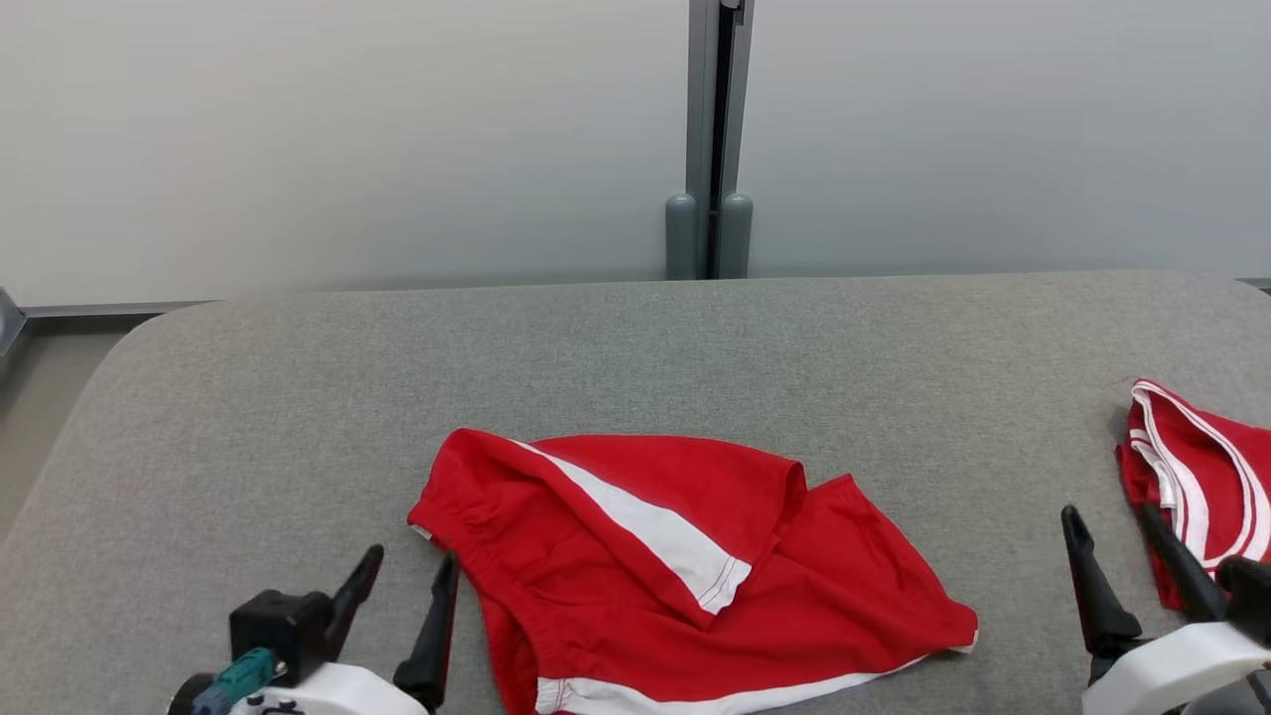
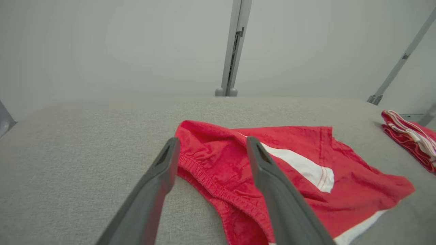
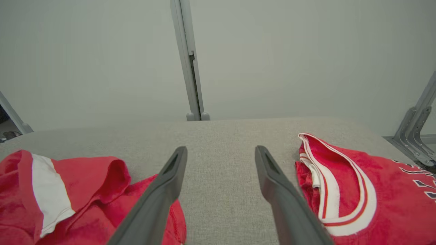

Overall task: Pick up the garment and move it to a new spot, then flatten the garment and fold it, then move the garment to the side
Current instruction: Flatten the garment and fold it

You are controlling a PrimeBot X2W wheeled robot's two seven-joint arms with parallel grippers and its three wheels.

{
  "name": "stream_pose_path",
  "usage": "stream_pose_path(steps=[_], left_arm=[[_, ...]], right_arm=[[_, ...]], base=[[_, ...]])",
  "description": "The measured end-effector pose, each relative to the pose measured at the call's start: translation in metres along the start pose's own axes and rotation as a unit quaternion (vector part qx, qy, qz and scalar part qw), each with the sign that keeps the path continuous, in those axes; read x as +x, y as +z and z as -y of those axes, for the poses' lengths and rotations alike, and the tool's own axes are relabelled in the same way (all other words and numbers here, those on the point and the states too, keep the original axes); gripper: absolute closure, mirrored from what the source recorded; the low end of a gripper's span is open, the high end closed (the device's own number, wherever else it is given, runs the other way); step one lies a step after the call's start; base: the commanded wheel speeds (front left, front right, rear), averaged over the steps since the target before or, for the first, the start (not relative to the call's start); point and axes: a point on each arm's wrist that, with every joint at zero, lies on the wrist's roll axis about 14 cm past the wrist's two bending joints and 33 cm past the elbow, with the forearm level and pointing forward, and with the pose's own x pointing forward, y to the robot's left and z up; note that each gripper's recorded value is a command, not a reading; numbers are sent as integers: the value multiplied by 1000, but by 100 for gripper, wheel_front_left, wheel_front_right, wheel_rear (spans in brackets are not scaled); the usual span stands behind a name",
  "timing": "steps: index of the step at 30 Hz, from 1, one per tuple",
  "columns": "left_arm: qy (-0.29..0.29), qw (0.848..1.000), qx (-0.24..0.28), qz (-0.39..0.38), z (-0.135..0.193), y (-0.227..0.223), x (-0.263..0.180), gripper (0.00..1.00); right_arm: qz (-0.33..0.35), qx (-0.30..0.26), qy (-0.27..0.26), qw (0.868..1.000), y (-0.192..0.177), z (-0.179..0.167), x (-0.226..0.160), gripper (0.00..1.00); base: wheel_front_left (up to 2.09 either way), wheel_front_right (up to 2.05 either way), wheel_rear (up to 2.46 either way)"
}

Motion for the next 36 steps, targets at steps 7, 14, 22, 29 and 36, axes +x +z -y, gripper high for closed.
stream_pose_path(steps=[7, 14, 22, 29, 36], left_arm=[[-53, 989, -26, -133, 29, -49, -16, 0], [-100, 965, -34, -239, 51, -94, -36, 0], [-127, 951, -29, -279, 62, -111, -31, 0], [-137, 952, -18, -273, 65, -111, -15, 0], [-142, 949, -16, -282, 67, -121, -8, 0]], right_arm=[[-167, 28, 16, 985, -74, -12, -14, 0], [-241, 59, 33, 968, -110, -27, -19, 0], [-253, 67, 56, 963, -118, -43, -3, 0], [-269, 76, 68, 958, -130, -51, 2, 0], [-272, 82, 72, 956, -134, -55, 5, 19]], base=[[0, 0, 0], [0, 0, 0], [0, 0, 0], [0, 0, 0], [0, 0, 0]])
